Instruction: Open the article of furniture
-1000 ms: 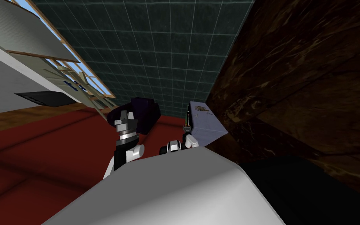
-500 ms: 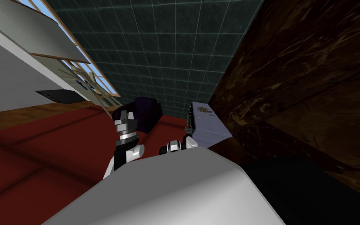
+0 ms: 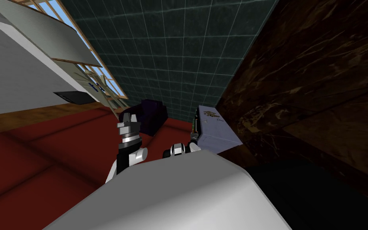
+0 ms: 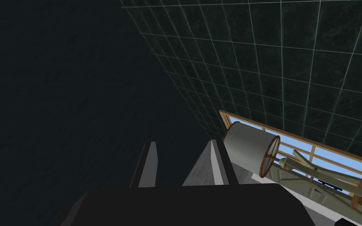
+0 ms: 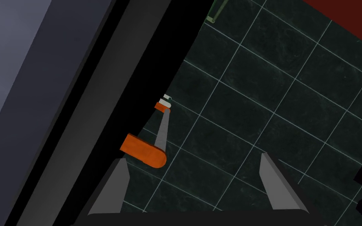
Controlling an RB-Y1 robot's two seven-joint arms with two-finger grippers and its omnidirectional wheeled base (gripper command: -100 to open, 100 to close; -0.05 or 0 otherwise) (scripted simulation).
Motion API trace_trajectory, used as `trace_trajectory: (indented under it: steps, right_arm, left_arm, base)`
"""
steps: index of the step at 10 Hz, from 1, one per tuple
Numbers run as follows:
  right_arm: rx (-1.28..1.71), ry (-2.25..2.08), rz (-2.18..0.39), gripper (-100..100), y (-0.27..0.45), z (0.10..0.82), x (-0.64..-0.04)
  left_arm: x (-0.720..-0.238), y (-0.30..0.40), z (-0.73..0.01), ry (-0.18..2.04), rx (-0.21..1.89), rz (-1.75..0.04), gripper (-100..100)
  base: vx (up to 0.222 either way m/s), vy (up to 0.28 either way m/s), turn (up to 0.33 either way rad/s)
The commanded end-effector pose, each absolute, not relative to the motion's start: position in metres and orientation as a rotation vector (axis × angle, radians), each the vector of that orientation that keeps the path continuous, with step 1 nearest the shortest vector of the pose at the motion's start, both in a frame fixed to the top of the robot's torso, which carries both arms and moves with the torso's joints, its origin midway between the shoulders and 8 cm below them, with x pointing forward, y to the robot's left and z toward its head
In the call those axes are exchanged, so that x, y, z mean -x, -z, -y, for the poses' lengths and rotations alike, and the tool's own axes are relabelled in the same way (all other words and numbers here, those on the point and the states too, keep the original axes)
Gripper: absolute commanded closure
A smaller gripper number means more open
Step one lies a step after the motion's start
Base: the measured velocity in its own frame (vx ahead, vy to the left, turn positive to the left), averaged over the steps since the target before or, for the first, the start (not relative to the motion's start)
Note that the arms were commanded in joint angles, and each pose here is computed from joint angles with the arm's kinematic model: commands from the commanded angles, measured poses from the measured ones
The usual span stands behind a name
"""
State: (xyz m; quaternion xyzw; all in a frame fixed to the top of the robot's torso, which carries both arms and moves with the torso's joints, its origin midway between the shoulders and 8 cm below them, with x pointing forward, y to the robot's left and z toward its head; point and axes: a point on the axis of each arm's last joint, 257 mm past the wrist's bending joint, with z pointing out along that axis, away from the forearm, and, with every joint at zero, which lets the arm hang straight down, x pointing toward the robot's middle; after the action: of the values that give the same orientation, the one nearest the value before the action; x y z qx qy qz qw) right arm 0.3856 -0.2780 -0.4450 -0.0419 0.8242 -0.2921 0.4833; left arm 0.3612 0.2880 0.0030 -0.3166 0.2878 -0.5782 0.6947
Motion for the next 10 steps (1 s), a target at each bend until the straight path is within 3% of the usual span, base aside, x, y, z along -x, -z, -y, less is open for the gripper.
trace_trajectory:
  steps: [1,10]
  right_arm:
    - [0.161,0.866,-1.979,-100,0.443,0.312,-0.378]
    - [0.399,1.220,-1.840,-100,0.435,0.351,-0.336]
  left_arm:
    - [-0.361,-0.003,-0.288,1.291,0.707,-0.643,0]
    - [-0.361,-0.003,-0.288,1.291,0.707,-0.642,0]
  base:
    - [0.039,-0.004,0.063]
    - [0.038,0.000,0.071]
